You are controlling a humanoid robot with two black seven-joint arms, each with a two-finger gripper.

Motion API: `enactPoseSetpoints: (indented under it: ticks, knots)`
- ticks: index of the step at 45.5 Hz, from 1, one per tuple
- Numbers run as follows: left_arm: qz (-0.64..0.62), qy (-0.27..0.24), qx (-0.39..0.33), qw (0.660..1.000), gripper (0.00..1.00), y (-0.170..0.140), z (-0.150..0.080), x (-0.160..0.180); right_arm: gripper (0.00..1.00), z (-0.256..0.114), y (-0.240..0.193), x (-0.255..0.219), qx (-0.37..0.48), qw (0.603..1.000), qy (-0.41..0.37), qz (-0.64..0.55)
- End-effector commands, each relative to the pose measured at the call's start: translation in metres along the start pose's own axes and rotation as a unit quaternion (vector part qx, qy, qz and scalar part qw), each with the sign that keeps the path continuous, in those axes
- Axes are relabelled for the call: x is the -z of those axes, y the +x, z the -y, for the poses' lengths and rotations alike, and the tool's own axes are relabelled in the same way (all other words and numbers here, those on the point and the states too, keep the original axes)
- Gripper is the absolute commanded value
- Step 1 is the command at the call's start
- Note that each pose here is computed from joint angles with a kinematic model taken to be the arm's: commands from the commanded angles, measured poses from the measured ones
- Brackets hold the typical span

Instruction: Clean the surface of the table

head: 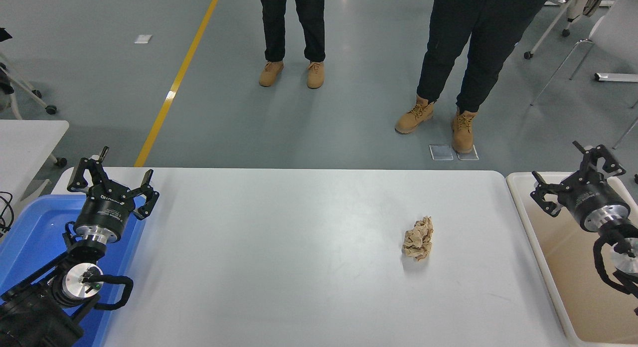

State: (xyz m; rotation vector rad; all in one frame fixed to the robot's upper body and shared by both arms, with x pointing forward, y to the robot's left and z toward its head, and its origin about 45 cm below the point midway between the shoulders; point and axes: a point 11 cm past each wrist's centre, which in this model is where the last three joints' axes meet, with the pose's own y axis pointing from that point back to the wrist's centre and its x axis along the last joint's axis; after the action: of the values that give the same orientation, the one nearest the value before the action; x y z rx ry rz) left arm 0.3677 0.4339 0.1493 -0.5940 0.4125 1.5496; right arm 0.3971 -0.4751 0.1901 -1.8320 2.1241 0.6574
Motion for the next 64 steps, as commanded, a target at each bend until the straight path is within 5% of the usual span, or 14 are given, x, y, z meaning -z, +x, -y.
enactPoseSetpoints:
  ticks: [1,13,26,43,64]
  knots:
    - [0.000,0.000,0.000,1.000,0.99,0.000,0.000,0.000,0.99,0.006,-0.008,0.047,0.030,0.995,0.016,-0.096]
    - [0.000,0.000,0.000,1.000,0.99,0.000,0.000,0.000,0.99,0.012,-0.027,0.060,0.082,0.945,-0.033,-0.315]
    - [0.000,0.000,0.000,1.000,0.99,0.000,0.000,0.000,0.99,0.021,-0.067,0.077,0.159,0.888,-0.080,-0.424]
    - [0.000,0.000,0.000,1.000,0.99,0.000,0.000,0.000,0.99,0.026,-0.132,0.081,0.266,0.729,-0.145,-0.614]
    - [0.000,0.000,0.000,1.000,0.99,0.000,0.000,0.000,0.99,0.028,-0.182,-0.028,0.377,0.520,-0.245,-0.727]
